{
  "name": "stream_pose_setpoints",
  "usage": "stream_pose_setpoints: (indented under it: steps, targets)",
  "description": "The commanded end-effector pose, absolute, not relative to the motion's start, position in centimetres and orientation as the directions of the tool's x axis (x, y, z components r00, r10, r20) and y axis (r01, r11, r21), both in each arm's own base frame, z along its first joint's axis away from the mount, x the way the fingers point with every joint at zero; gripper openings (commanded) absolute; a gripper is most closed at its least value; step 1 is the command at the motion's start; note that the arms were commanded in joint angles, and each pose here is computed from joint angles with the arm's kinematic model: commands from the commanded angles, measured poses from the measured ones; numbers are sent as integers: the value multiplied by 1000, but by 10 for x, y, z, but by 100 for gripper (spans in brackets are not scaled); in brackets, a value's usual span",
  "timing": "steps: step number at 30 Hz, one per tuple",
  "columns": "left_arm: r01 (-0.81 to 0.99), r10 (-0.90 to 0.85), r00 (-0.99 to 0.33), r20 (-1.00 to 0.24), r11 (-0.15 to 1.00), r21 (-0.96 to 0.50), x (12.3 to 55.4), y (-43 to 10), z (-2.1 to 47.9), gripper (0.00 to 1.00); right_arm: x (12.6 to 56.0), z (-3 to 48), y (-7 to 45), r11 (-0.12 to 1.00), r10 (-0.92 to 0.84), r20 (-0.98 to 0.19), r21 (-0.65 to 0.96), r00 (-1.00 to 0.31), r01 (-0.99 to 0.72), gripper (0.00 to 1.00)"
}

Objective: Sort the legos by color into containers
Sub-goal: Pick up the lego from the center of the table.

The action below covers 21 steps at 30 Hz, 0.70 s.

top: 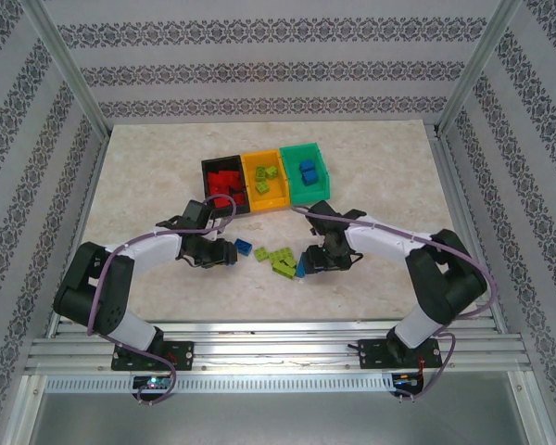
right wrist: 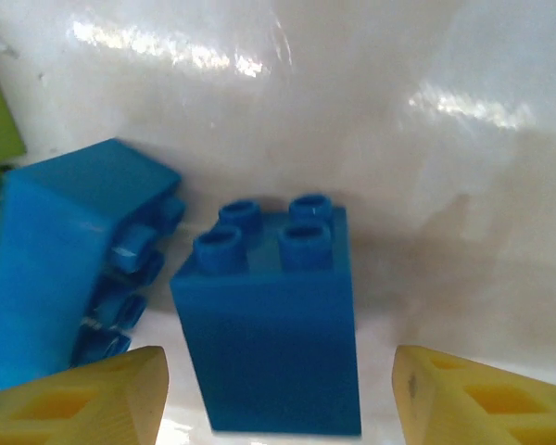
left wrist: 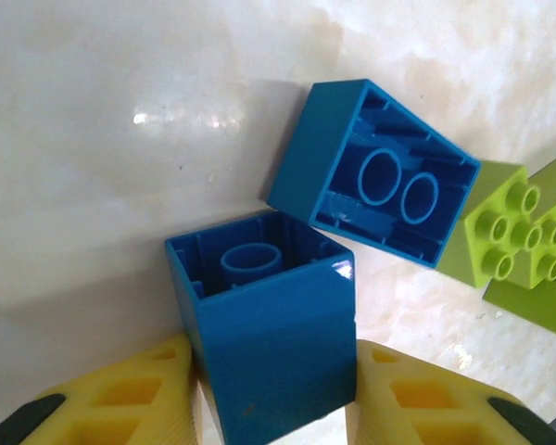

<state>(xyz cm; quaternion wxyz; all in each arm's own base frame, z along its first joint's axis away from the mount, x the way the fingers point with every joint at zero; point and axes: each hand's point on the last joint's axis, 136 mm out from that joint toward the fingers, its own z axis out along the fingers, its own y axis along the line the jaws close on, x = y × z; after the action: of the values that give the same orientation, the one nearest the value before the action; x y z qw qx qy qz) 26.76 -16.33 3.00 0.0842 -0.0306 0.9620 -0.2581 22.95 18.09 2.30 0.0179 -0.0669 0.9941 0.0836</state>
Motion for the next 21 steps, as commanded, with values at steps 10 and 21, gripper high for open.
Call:
stream_pose_setpoints:
  steps: [10,21]
  targets:
    - [7,-103,-974,-201,878,-479,271,-160,42,19,244,23,185,974,-166,-80,145,-983,-176,35]
    - [80,-151,-919,-365,833,-547,285,-166,98,19,304,93,184,967,-80,-302,209,-950,-148,27]
